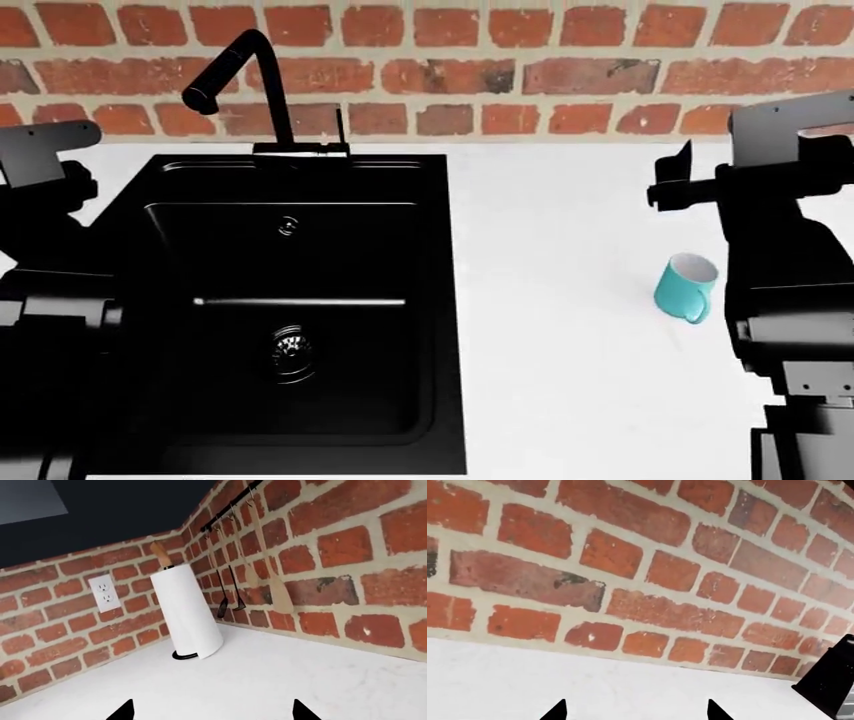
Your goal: A wet mug is on the counter and needs to be dried. Pick it up and place it upside down in the open cabinet.
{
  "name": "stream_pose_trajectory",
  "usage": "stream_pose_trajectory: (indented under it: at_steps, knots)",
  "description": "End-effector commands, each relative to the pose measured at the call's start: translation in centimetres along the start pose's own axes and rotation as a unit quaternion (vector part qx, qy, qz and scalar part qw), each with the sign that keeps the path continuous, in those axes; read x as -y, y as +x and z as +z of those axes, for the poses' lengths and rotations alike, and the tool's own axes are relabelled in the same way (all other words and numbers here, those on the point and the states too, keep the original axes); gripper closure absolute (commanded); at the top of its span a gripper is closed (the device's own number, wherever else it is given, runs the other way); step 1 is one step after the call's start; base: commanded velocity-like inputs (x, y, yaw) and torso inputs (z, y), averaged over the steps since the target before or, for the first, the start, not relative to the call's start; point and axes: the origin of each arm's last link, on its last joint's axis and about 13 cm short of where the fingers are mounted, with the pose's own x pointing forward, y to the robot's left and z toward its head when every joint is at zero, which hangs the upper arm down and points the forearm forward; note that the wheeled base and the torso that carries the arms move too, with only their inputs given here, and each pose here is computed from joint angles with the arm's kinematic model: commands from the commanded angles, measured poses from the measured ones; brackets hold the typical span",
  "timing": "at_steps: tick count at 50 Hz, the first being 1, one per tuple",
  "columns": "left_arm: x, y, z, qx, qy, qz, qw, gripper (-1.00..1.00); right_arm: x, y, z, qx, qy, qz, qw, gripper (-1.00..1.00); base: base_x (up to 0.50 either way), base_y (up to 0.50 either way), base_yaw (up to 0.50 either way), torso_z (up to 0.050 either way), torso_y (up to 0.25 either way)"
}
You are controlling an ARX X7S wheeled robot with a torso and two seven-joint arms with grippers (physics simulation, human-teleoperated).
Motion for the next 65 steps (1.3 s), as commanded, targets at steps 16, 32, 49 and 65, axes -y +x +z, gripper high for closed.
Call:
stream_pose_trajectory:
  at_steps: [16, 32, 49, 65]
  knots:
    - [-0.3, 0.1, -0.5, -0.009, -0.001, 0.002, 1.000, -1.00, 8.3, -10.6, 7.9, -0.112, 0.122, 0.199, 0.966, -1.00, 0.00, 0.00, 0.00, 0.000, 0.000]
    - [-0.4, 0.2, -0.6, -0.012, 0.000, 0.004, 1.000, -1.00, 8.3, -11.6, 6.4, -0.166, 0.113, 0.239, 0.950, -1.00, 0.00, 0.00, 0.00, 0.000, 0.000]
    - [-0.3, 0.1, -0.8, -0.013, 0.004, 0.007, 1.000, -1.00, 8.8, -12.8, 6.0, -0.172, 0.100, 0.249, 0.948, -1.00, 0.00, 0.00, 0.00, 0.000, 0.000]
    - [-0.3, 0.0, -0.9, -0.018, 0.000, 0.005, 1.000, -1.00, 7.7, -12.4, 3.5, -0.200, 0.085, 0.256, 0.942, -1.00, 0.00, 0.00, 0.00, 0.000, 0.000]
